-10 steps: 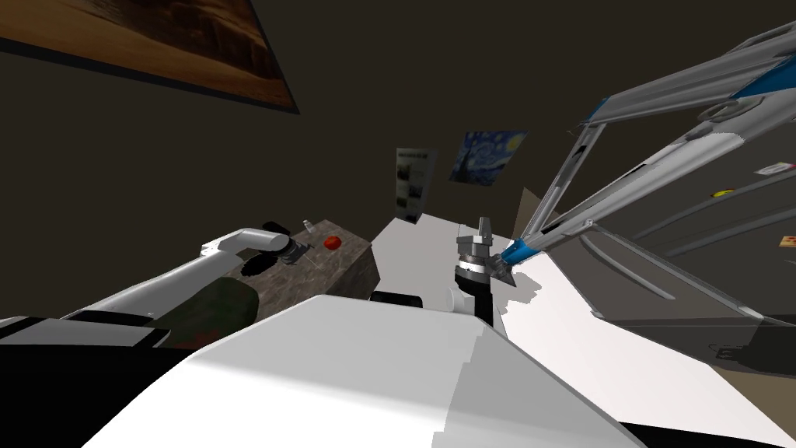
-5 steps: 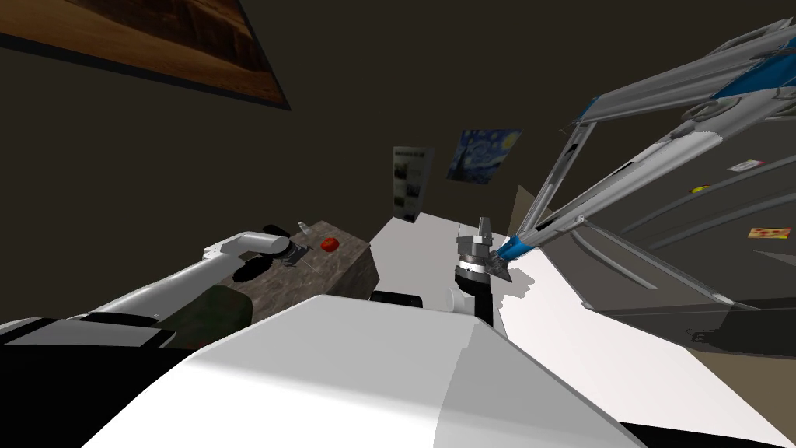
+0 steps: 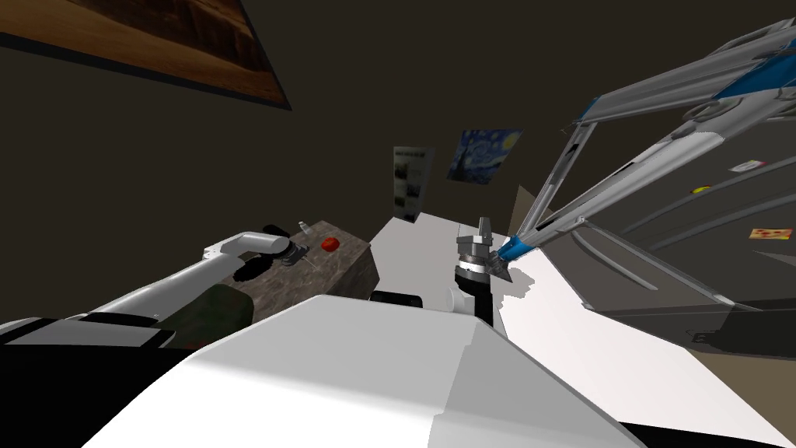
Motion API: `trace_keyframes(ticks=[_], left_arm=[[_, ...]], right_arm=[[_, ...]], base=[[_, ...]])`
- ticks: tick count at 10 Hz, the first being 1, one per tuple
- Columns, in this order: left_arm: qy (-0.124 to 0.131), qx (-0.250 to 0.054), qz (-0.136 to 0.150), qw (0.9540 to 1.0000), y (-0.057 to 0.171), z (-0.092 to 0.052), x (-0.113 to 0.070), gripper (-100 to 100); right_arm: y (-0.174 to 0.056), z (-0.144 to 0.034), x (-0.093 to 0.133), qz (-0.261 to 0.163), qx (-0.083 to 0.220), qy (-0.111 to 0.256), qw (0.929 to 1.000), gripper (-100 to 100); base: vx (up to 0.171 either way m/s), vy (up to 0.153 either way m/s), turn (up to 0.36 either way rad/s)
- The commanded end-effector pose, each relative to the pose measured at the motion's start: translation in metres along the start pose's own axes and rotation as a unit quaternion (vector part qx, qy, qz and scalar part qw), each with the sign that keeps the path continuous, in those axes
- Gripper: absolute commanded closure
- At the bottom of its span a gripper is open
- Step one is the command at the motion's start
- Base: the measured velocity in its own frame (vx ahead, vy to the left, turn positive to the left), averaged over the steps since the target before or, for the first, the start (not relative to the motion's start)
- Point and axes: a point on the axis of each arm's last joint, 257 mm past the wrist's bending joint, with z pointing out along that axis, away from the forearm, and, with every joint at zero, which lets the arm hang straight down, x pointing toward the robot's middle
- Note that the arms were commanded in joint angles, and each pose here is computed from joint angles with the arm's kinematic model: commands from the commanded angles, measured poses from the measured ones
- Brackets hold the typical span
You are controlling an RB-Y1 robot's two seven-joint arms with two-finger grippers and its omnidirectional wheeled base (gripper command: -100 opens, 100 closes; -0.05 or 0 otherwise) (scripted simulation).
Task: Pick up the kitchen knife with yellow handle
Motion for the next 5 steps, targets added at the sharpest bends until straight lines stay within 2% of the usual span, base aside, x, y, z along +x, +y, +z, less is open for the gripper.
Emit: trace_keyframes(ticks=[1,2,3,4,5], left_arm=[[0.0,0.0,0.0,1.0,0.0,0.0,0.0,0],[0.001,0.004,0.007,1.0,-0.008,-0.009,0.001,100],[0.002,0.004,0.01,0.9999,-0.01,-0.013,0.001,100],[0.001,0.004,0.008,1.0,-0.009,-0.01,0.0,100],[0.001,0.003,0.009,1.0,-0.009,-0.011,0.0,0]], right_arm=[[0.0,0.0,0.0,0.0,0.0,0.0,1.0,0],[0.0,0.0,0.0,0.0,0.0,0.0,1.0,0],[0.0,0.0,0.0,0.0,0.0,0.0,1.0,0],[0.0,0.0,0.0,0.0,0.0,0.0,1.0,0],[0.0,0.0,0.0,0.0,0.0,0.0,1.0,0]], base=[[0.0,0.0,0.0],[0.01,-0.015,0.155],[0.02,-0.029,0.138],[0.009,-0.014,0.024],[0.0,0.0,0.0]])
